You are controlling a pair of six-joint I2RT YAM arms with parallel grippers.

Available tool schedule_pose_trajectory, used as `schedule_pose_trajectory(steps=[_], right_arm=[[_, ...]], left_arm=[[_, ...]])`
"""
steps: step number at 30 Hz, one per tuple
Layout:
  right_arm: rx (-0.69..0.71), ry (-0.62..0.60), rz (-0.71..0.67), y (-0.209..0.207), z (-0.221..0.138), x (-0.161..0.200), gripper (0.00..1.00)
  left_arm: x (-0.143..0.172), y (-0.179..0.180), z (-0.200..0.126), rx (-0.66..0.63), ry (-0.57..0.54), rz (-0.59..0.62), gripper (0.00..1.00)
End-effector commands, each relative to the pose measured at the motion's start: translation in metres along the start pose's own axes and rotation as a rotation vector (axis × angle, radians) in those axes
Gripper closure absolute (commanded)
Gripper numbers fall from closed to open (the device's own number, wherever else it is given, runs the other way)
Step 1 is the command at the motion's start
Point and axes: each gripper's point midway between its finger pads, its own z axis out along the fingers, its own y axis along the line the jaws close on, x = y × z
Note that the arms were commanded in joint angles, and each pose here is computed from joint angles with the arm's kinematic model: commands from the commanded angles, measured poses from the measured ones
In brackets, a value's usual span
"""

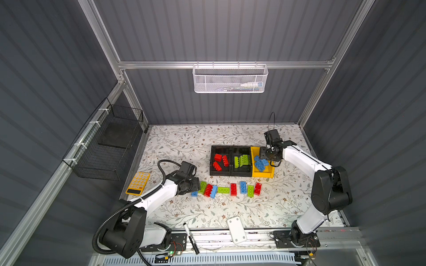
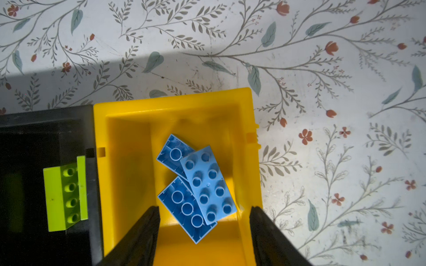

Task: Sort the legos into containers by color
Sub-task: Pick up the lego from the middle-left of the table.

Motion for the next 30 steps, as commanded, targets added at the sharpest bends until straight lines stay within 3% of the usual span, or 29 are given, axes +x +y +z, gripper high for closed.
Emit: schedule_pose_trajectory(steps=[1,14,30], right_arm=[[-0.009,-0.012,0.021,-0.002,-0.006,0.000,0.35],[0.000,-0.001,0.030,-0.005,-0.003,0.006,0.35],[0.005,-0.006,0.032,-0.007,-0.004,0.008,0.36]], left_arm=[[0.004,0.004,0.009,-0.010,0.019,-0.004,0.33],[-0.003,0.006,0.015,-0.051,0.030,0.026,0.53],[-0.024,0.013,-0.006,-0.069,-0.030,0.037,0.76]])
